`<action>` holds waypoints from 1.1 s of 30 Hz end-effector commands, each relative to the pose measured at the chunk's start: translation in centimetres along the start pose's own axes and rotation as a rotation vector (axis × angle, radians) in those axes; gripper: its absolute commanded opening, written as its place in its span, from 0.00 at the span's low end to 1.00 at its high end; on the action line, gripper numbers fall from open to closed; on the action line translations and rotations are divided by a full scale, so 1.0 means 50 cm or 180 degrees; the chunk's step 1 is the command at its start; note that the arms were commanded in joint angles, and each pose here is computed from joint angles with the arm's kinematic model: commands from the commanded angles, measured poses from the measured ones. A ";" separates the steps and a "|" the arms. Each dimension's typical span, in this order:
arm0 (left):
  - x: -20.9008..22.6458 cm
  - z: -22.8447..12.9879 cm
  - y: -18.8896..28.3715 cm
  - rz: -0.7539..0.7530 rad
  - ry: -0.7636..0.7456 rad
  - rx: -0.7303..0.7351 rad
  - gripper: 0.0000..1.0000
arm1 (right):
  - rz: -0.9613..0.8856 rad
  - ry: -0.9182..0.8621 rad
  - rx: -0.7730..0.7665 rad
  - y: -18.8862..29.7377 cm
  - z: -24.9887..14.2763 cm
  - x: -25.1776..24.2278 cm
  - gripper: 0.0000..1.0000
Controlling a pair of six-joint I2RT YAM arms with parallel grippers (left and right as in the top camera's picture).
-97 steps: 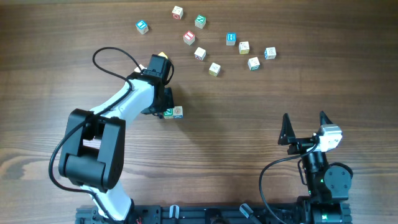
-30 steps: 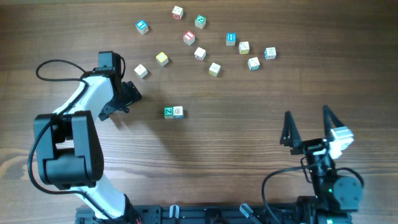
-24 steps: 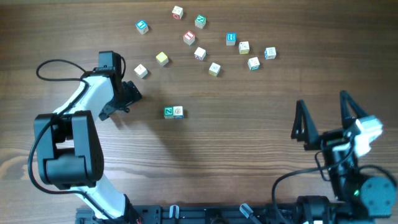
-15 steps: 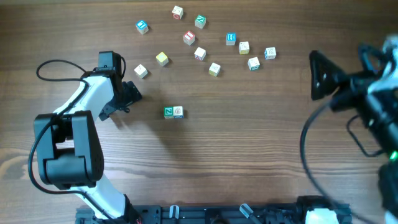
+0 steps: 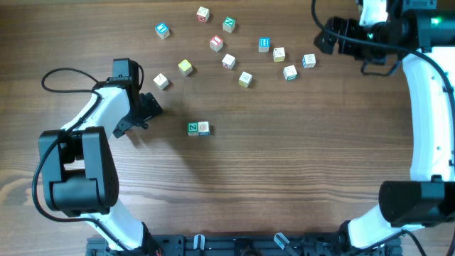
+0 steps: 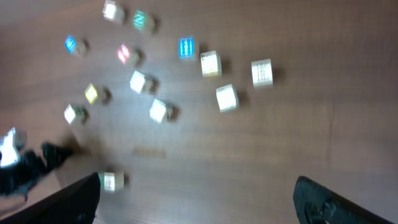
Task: Form a horizontal line
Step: 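Raise the right arm and move its gripper over a green-lettered block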
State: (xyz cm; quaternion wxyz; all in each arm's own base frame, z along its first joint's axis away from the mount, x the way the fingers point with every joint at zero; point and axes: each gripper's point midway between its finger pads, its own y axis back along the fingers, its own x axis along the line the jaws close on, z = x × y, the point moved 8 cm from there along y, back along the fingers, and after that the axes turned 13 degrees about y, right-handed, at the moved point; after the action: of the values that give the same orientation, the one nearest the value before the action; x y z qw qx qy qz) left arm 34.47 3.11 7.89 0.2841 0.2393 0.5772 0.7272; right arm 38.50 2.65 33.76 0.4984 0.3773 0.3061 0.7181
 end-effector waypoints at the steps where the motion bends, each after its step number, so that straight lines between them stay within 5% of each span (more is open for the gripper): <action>1: 0.003 -0.006 -0.008 0.0056 -0.0011 0.0028 1.00 | 0.0076 0.0025 -0.0128 -0.011 0.022 0.003 0.91; 7: 0.003 -0.006 -0.008 0.0056 -0.0011 0.0028 1.00 | 0.0066 0.0083 -0.0233 -0.011 0.033 0.002 0.50; 9: 0.003 -0.006 -0.008 0.0055 -0.0011 0.0029 1.00 | 0.0060 0.0118 -0.0336 -0.011 0.044 0.001 0.29; 10: 0.003 -0.006 -0.008 0.0055 -0.0011 0.0029 1.00 | 0.0059 0.0140 -0.0405 -0.010 0.051 0.001 0.28; 12: 0.003 -0.006 -0.008 0.0055 -0.0011 0.0029 1.00 | 0.0054 0.0158 -0.0448 -0.009 0.056 0.001 0.49; 22: 0.003 -0.006 -0.008 0.0055 -0.0011 0.0029 1.00 | 0.0146 0.0506 -0.0427 -0.072 0.068 0.031 0.81; 33: 0.003 -0.006 -0.008 0.0055 -0.0011 0.0029 1.00 | -0.0116 0.0850 0.0409 -0.485 -0.005 0.068 0.94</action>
State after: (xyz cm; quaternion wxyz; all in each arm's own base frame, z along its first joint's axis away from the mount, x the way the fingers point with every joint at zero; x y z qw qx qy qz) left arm 34.47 3.11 7.89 0.2841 0.2393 0.5772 0.7272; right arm 48.57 13.76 18.75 0.4355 0.2960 0.3903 0.7553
